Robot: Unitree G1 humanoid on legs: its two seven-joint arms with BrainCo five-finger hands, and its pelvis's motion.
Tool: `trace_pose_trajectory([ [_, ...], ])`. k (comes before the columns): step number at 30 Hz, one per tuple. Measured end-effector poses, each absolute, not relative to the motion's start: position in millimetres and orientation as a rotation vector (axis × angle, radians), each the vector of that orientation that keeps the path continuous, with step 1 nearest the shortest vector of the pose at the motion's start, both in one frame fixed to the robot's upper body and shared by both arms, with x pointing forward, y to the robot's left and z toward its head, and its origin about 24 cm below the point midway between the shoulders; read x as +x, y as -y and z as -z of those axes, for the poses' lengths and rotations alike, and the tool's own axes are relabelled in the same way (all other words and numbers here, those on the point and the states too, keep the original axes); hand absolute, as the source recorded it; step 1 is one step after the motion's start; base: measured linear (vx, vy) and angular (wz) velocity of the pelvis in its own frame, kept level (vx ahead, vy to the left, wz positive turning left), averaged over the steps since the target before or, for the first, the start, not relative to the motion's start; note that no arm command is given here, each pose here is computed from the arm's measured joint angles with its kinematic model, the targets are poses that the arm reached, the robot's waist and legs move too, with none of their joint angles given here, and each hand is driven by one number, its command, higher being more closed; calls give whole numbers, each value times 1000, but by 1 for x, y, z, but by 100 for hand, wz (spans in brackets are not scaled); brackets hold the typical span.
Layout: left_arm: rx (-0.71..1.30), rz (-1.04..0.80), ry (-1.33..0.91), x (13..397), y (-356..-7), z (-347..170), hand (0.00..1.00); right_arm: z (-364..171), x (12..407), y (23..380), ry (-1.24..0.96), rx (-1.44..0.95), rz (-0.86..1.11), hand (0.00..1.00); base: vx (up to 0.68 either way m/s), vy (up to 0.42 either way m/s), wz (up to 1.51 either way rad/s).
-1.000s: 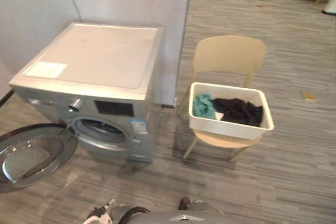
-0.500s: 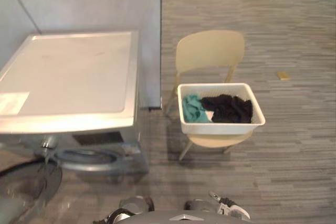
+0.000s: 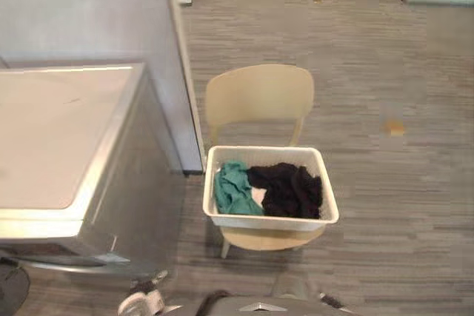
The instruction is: Pick up the laundry basket with both hands and put the clothes into the washing machine.
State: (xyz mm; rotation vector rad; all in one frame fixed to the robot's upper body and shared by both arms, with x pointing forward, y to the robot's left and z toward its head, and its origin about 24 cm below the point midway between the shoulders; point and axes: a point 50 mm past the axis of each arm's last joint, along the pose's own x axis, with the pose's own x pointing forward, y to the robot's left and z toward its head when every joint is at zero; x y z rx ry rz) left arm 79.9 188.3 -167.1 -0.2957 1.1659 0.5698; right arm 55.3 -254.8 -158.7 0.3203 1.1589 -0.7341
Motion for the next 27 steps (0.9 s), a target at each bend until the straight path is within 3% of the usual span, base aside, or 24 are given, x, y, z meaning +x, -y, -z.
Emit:
trace_pose_trajectory([
  [4,-314,-593,-1178,73,-189,168,0,160,47,254,-1180,353,764,0,143,-424,42],
  [8,-267,-610,-1138,79,-207,163,0,157,71,245,-1131,312,676,0,47,-223,30],
  [14,-180,-541,-1167,79,-203,164,0,75,157,279,-566,221,735,0,55,69,25],
  [21,-60,-561,-1183,74,-215,162,0,-53,203,246,76,116,671,0,56,116,9],
  [24,-12,-532,-1177,75,-213,162,0,-76,211,226,192,28,571,0,8,-16,-2],
  [27,58,-449,-1178,78,-211,162,0,-64,223,219,132,-80,459,0,15,-13,0],
])
